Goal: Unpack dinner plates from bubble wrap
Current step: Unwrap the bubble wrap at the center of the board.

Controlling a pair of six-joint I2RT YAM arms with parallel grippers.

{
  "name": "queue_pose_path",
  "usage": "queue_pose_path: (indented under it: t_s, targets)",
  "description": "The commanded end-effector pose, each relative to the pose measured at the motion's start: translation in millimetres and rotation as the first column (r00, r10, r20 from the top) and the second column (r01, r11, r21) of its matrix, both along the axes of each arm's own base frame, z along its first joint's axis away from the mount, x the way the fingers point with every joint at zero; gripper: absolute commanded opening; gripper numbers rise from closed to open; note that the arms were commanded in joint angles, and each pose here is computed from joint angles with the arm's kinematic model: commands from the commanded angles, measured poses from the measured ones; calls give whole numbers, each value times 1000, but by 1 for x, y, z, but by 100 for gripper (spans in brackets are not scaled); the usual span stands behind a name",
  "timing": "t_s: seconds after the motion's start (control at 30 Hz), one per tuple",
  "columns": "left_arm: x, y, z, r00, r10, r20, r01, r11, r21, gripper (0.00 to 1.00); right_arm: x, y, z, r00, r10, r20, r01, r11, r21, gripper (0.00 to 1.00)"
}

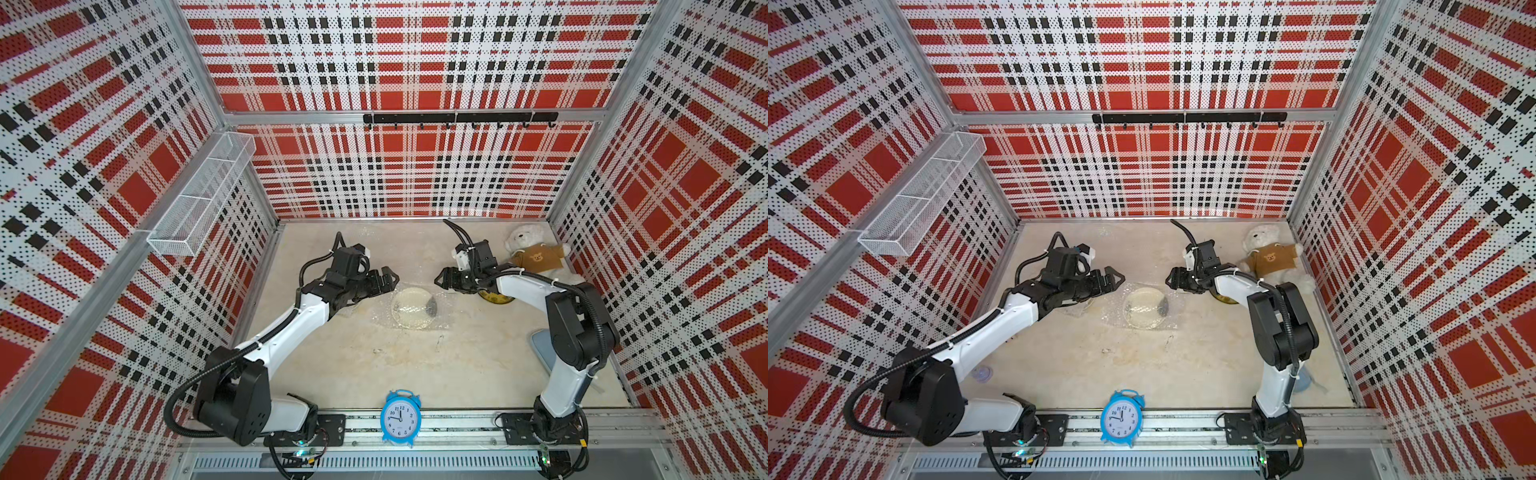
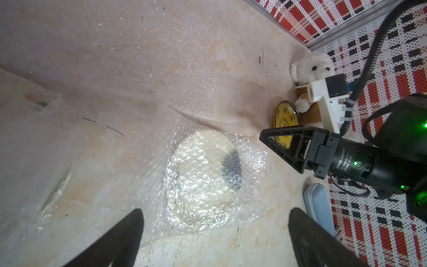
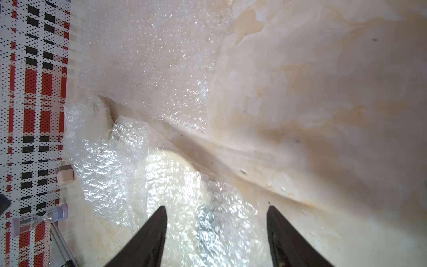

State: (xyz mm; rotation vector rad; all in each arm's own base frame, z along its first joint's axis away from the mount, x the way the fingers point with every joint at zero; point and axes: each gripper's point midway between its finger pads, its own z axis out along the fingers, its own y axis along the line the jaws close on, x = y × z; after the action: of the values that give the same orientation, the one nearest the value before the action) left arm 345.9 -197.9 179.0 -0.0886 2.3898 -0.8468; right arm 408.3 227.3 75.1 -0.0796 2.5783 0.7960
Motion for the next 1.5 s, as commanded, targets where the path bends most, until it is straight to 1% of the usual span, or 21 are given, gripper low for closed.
queue_pose_path:
  t_s: [0.0, 0.17, 0.47, 0.77, 0.87, 0.93, 1.0, 1.03, 1.1, 1.2, 1.27, 1.37, 1.47]
  targets:
    - [2, 9, 4, 999, 36, 12, -36, 999, -6, 99, 3, 8, -7, 999, 35, 0, -35, 999, 10, 71]
    - [2, 14, 2, 999, 44, 6, -44, 999, -11, 99, 2, 10, -12, 999, 41, -13, -41, 999, 21, 68]
    - [5, 10, -4, 999, 33, -8, -33, 999, -26, 99, 0, 18, -17, 998, 59, -12, -58, 997, 60, 63]
    - [6, 10, -8, 999, 31, -19, -32, 999, -26, 100, 0, 19, -26, 998, 57, -25, -56, 997, 52, 63]
    - [7, 9, -8, 999, 31, -18, -31, 999, -29, 99, 0, 21, -22, 998, 52, -20, -50, 995, 82, 55]
    - [7, 9, -8, 999, 29, -17, -29, 999, -31, 100, 0, 22, -19, 999, 49, -5, -48, 994, 94, 44]
    - [7, 9, -9, 999, 29, -19, -29, 999, -30, 99, 0, 23, -17, 999, 53, 12, -54, 992, 111, 31]
    - [7, 9, -9, 999, 29, -21, -30, 999, -30, 99, -1, 24, -16, 999, 51, 14, -52, 991, 119, 29]
    - [7, 9, -9, 999, 29, -22, -29, 999, -31, 99, -2, 24, -16, 998, 54, 12, -55, 991, 125, 26]
    - [8, 9, -10, 999, 29, -25, -29, 999, -31, 99, -3, 23, -14, 999, 42, 18, -44, 990, 137, 25]
    - [8, 9, -11, 999, 27, -26, -28, 999, -31, 99, -4, 20, -10, 999, 27, 27, -31, 988, 150, 22]
    - [8, 8, -11, 999, 24, -28, -25, 999, -32, 99, -4, 15, -3, 999, 2, 42, -9, 986, 165, 20]
    - [9, 7, -12, 999, 22, -31, -23, 999, -33, 99, -5, 9, 3, 998, -29, 55, 19, 984, 178, 14]
